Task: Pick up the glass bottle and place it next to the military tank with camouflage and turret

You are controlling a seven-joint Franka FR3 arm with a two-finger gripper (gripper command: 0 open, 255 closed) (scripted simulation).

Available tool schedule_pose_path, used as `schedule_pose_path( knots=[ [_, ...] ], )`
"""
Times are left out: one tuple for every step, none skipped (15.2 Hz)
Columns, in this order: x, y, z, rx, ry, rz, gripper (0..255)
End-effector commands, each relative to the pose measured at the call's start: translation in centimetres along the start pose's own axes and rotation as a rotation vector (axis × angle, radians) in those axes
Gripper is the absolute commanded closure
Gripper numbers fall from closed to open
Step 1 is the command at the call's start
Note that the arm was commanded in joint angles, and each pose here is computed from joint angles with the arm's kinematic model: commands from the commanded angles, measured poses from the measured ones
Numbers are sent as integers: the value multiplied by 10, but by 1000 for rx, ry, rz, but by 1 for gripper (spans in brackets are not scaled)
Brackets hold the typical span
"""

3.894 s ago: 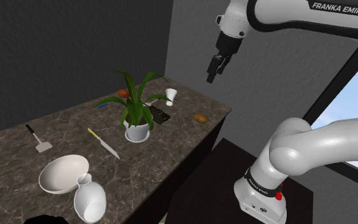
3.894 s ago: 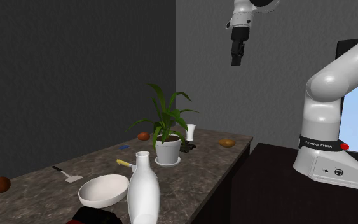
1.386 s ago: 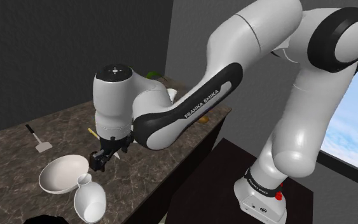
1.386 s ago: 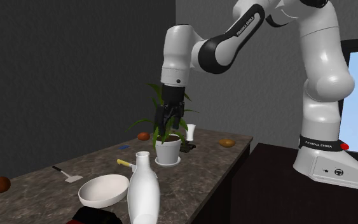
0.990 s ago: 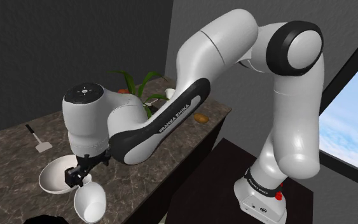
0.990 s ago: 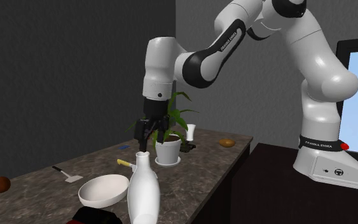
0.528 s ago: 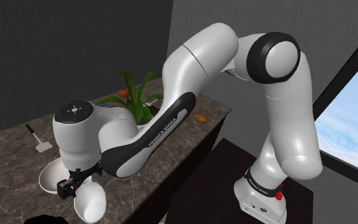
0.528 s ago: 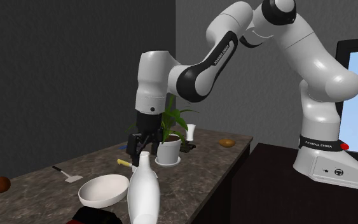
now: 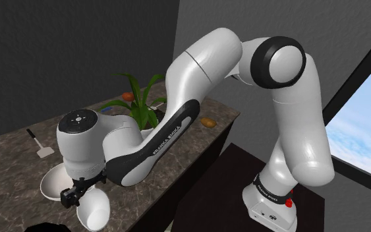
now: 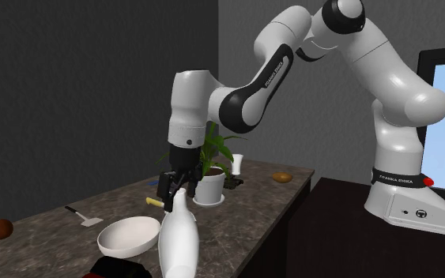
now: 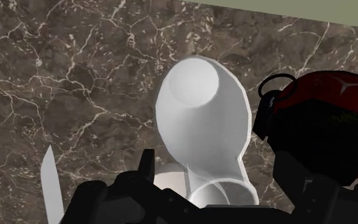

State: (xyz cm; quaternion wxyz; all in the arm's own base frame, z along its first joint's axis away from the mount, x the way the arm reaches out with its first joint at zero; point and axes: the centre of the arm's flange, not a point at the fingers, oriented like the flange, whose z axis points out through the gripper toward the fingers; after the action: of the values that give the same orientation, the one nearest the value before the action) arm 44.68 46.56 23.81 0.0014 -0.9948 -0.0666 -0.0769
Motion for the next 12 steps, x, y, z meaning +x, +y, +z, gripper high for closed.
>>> schedule_pose_path(
  knots=[
    [0, 0, 0, 0, 0, 0, 0],
    [0, 0, 0, 0, 0, 0, 255],
    [0, 0, 0, 0, 0, 0, 255],
    [0, 0, 0, 0, 0, 0, 255],
    [0, 0, 0, 0, 0, 0, 255],
    [0, 0, 0, 0, 0, 0, 255],
    [0, 0, 0, 0, 0, 0, 255],
    [0, 0, 0, 0, 0, 0, 255],
    [0, 0, 0, 0, 0, 0, 255],
    [0, 0, 0, 0, 0, 0, 255],
    [0, 0, 0, 0, 0, 0, 255],
    [1, 0, -5, 0, 0, 0, 255]
  ],
)
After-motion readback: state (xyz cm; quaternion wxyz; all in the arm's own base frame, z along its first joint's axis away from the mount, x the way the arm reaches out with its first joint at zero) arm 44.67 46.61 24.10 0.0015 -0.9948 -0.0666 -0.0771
